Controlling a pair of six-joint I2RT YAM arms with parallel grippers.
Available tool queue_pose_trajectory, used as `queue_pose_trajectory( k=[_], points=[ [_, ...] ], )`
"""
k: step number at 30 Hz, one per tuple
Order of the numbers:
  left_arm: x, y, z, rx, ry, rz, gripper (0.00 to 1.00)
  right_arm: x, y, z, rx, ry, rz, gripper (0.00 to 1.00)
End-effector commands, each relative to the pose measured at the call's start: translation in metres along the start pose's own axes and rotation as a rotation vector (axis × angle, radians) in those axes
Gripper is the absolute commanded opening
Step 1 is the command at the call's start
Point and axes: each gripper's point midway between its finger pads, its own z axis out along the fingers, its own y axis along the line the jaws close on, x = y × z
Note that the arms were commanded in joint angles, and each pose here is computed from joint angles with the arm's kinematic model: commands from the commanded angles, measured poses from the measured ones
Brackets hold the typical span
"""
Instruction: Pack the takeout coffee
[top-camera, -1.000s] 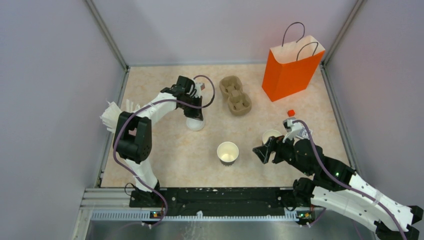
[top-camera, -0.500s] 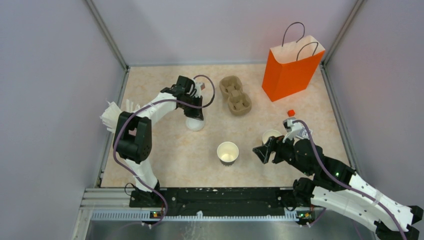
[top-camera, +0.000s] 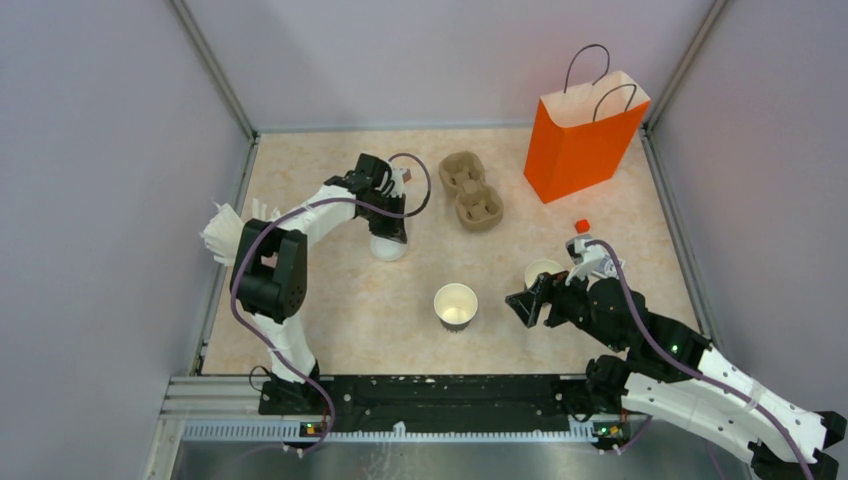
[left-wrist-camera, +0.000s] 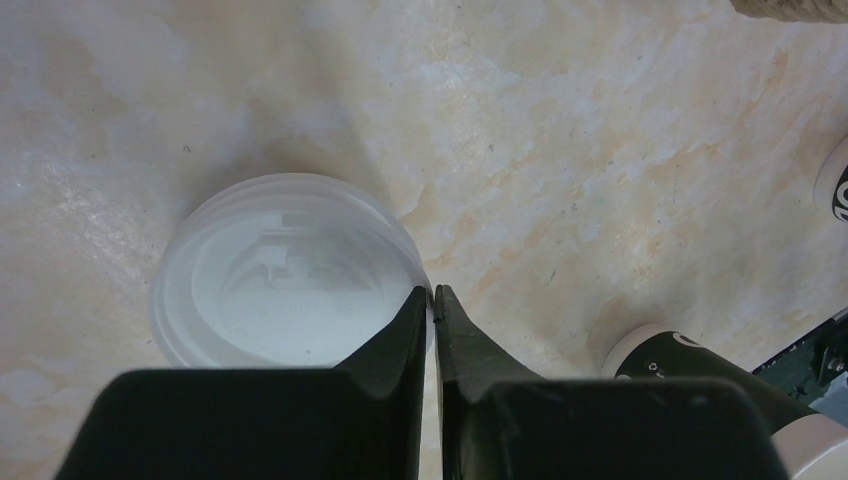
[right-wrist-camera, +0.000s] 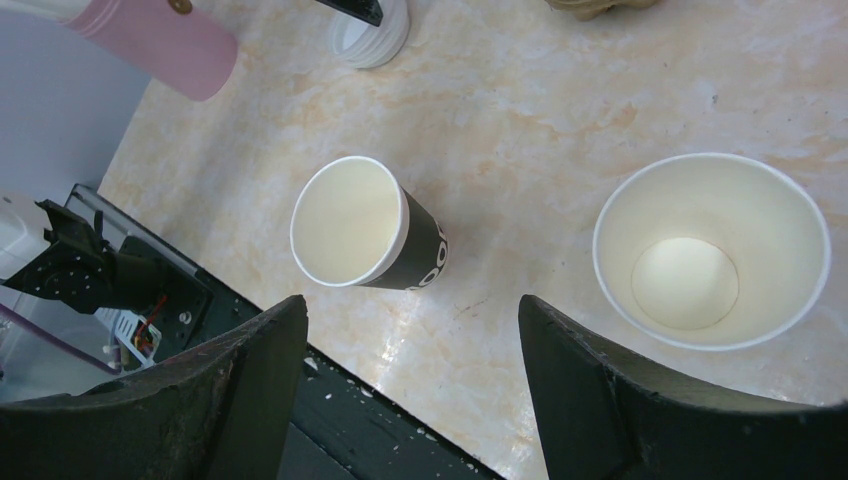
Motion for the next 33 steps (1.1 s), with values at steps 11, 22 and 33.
queue_pose_trajectory(
  k=[11,22,33],
  points=[
    [-0.016,-0.006,-0.012,0.012,-0.066,0.024,0.00,-0.005,0.003,0.001,-0.012,-0.029,0.005,0.76],
    [-0.033,-0.012,-0.041,-0.029,-0.125,0.023,0.00,-0.008,0.010,0.002,-0.057,-0.049,-0.027,0.76],
    [-0.043,-0.028,-0.063,0.022,-0.205,0.033,0.00,-0.046,0.040,0.028,-0.119,-0.181,0.030,0.80]
  ],
)
